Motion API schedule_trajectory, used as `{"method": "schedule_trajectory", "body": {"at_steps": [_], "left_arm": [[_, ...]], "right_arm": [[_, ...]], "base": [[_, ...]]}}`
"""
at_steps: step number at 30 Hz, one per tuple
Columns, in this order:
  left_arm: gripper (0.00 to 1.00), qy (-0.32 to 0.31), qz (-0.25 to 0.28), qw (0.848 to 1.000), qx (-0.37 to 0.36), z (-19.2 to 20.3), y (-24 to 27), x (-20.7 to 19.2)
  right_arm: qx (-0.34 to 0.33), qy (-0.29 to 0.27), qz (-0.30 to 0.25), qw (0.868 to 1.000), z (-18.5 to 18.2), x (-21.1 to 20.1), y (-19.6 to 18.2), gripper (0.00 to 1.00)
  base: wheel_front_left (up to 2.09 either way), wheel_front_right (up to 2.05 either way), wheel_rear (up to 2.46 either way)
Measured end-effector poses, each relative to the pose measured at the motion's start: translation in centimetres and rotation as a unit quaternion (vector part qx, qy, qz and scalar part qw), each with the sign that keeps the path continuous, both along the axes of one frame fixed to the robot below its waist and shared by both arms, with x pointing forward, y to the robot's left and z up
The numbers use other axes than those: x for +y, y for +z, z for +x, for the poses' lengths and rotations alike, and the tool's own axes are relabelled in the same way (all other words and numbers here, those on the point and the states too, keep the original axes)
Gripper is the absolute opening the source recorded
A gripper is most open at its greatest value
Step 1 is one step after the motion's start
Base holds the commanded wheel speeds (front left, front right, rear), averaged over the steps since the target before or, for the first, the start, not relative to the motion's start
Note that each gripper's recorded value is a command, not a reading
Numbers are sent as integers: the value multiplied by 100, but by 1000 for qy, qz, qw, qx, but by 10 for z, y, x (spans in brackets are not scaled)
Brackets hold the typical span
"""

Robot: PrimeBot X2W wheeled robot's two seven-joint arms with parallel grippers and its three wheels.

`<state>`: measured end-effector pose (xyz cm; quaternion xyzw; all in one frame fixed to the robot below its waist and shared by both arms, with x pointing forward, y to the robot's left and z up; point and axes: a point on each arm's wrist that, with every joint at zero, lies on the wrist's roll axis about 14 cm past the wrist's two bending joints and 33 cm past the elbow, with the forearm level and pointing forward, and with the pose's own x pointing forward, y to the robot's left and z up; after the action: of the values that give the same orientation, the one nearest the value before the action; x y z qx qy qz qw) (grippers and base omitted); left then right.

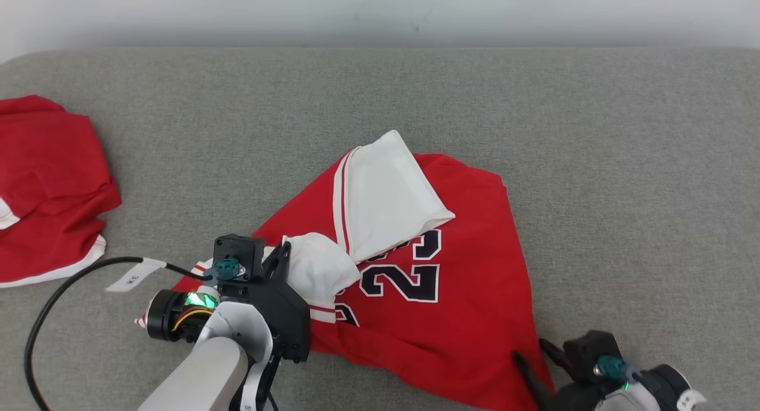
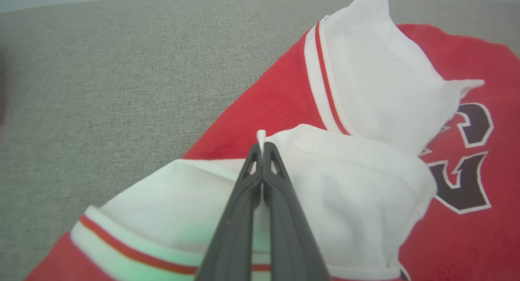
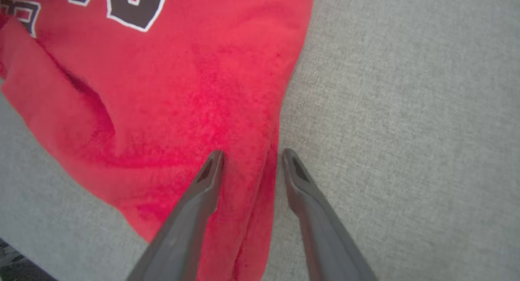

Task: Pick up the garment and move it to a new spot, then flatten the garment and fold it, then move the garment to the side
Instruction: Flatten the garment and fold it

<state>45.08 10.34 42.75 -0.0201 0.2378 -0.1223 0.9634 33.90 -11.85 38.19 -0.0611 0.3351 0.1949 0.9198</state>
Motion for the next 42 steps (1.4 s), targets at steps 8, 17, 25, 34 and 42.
{"method": "schedule_trajectory", "body": {"at_steps": [8,17,25,34,42], "left_arm": [[0,26,-25,998,-49,6,18,8],[0,46,-38,993,-106,10,41,18],[0,44,-46,991,-116,3,45,16],[0,37,-53,992,-104,6,36,8],[0,36,-52,993,-100,13,32,11]], "right_arm": [[-90,-36,-11,995,60,-12,31,0],[-162,-58,-37,984,106,-32,70,100],[-88,-121,-64,987,79,-82,54,100],[-48,-151,-74,985,66,-102,39,100],[-24,-146,-88,985,79,-107,21,100]], "base": [[0,0,0],[0,0,0],[0,0,0],[0,0,0],[0,0,0]]}}
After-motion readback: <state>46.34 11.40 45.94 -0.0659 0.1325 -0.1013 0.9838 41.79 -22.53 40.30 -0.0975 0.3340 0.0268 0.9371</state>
